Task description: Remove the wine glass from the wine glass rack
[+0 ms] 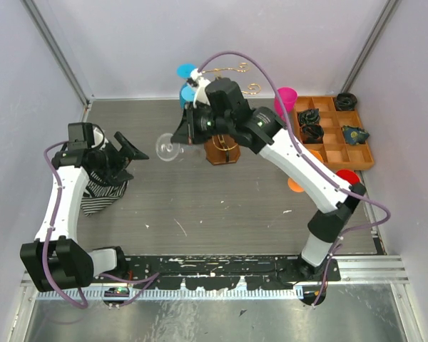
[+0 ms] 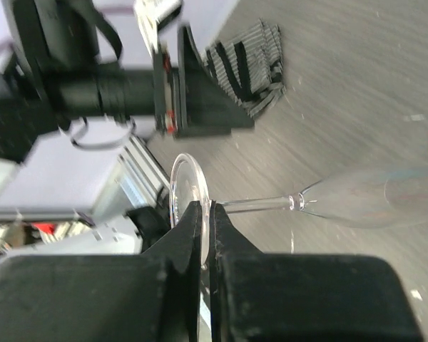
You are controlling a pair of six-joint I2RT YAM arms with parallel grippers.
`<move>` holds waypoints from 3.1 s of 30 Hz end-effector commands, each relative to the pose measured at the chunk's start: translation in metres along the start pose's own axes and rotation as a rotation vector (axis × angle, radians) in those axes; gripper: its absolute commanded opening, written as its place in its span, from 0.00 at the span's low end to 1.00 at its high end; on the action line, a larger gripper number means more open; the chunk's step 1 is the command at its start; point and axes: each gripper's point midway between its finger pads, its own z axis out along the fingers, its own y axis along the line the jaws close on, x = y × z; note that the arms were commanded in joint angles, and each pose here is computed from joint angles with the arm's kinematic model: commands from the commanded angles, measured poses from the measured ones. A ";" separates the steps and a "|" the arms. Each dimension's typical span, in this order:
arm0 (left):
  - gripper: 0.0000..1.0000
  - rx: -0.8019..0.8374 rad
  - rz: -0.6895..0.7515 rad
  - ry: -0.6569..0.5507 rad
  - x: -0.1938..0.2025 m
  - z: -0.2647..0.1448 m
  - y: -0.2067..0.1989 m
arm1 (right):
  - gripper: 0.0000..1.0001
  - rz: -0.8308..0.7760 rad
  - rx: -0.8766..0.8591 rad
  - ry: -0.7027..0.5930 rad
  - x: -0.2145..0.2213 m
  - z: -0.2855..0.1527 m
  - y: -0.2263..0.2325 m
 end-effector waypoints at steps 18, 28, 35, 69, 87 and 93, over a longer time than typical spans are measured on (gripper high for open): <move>0.98 -0.022 -0.019 -0.066 -0.019 -0.007 -0.001 | 0.00 -0.561 1.050 0.173 0.152 -0.076 -0.093; 0.99 -0.020 -0.019 -0.078 -0.025 -0.015 0.000 | 0.00 -0.851 1.361 0.152 0.169 -0.063 -0.151; 0.99 -0.019 -0.029 -0.072 -0.024 -0.012 0.004 | 0.00 -1.005 1.482 0.094 0.184 -0.054 -0.185; 0.99 -0.005 -0.027 -0.049 -0.023 -0.014 0.001 | 0.01 -0.990 1.792 0.192 0.210 -0.056 -0.331; 0.99 -0.016 -0.025 -0.041 -0.022 -0.012 0.003 | 0.01 -0.787 1.583 0.374 0.242 -0.019 -0.352; 0.99 -0.018 -0.024 -0.042 -0.023 -0.012 0.004 | 0.01 -0.752 1.562 0.387 0.251 -0.014 -0.355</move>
